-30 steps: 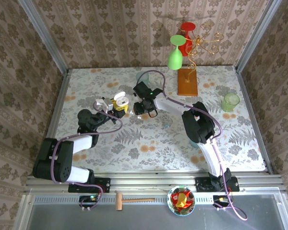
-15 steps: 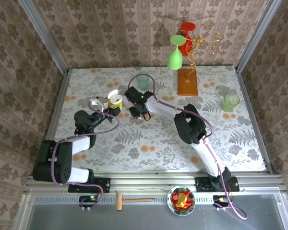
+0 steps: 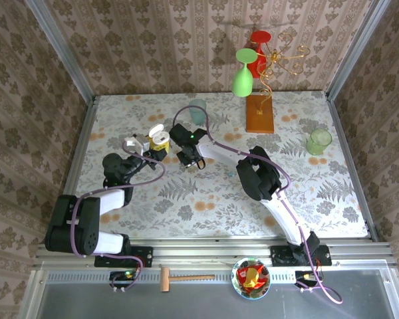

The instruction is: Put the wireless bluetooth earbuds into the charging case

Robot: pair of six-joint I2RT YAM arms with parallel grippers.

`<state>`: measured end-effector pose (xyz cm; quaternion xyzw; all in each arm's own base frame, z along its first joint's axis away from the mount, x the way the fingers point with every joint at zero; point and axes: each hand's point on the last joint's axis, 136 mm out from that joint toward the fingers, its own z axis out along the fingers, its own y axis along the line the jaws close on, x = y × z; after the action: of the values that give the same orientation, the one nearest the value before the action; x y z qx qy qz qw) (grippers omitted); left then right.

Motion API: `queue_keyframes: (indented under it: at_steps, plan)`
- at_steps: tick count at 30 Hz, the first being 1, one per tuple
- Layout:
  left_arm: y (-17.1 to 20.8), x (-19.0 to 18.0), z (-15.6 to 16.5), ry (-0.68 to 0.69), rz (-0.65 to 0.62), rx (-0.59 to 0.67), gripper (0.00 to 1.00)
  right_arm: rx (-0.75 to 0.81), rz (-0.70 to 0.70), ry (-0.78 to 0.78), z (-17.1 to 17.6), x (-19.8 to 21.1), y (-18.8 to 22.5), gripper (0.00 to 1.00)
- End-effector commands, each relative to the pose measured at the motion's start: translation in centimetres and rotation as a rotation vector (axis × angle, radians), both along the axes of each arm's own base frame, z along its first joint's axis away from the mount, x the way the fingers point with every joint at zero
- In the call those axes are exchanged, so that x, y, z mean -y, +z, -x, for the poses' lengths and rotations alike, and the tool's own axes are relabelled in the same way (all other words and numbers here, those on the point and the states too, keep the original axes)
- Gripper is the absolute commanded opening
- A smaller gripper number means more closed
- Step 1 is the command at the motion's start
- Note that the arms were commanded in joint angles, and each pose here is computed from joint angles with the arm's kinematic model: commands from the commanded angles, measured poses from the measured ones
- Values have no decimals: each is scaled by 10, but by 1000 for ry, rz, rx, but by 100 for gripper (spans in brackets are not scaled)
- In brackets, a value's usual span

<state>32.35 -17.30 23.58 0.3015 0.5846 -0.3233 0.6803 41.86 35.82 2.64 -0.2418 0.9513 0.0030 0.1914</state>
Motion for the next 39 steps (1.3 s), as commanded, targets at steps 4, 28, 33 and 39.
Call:
queue_keyframes:
  at_steps: [4,28,33,39]
  plan:
    - [9,-1,6,-5,-1,47,24,-21,-53,-50,0,9,15,13]
    - [10,39,13,-140,-46,104,24,-274,-1245,-224,31,31,193,13]
    - [9,45,15,-149,-50,110,24,-349,-1451,-238,36,33,220,12]
    - [9,49,16,-157,-52,113,24,-368,-1511,-281,40,37,226,12]
